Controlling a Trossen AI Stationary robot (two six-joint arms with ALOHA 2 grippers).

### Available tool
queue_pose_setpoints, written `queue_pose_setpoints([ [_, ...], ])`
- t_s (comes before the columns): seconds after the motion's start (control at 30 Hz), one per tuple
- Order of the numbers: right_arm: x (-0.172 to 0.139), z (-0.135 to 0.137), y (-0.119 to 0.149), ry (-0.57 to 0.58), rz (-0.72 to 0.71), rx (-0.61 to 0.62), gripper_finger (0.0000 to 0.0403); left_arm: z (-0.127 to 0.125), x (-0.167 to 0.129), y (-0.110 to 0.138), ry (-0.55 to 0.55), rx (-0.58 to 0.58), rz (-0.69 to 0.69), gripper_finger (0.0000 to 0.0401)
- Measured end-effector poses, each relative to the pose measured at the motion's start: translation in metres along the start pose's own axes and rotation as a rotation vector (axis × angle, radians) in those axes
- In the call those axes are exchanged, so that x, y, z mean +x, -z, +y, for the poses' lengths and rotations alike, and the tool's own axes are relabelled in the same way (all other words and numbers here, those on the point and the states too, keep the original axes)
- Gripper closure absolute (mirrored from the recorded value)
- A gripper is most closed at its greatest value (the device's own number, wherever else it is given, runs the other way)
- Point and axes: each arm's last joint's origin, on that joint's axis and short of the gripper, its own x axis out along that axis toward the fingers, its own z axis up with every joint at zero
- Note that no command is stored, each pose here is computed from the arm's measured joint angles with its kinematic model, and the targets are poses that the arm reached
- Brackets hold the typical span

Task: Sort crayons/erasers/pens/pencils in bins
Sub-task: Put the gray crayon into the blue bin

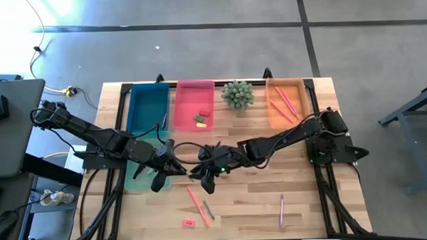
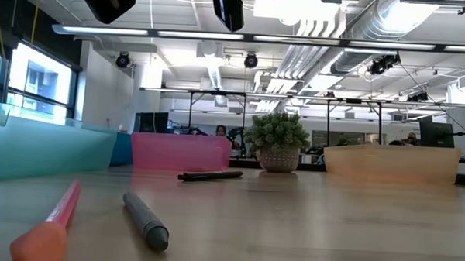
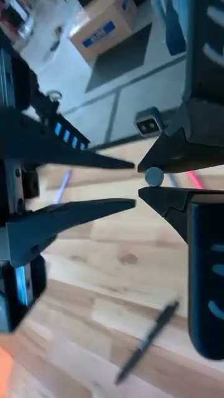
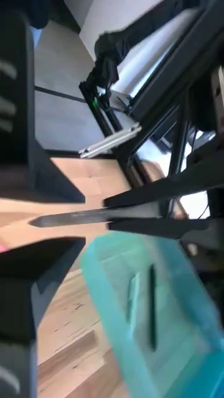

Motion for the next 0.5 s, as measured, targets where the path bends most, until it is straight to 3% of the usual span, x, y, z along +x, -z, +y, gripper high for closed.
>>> queue_pose_setpoints([
  [0.23,0.001,-0.017,-0.008,0.02,0.026,0.04,0.0236,0.023,-0.006,0.006,-0.163,-0.003,0.101,0.0384],
  [0.5,0.0,-0.042,-0.02,0.052,0.049,0.117,0.0222,0.057,-0.035,0.004,-0.368,-0.016,0.134,0.0384],
])
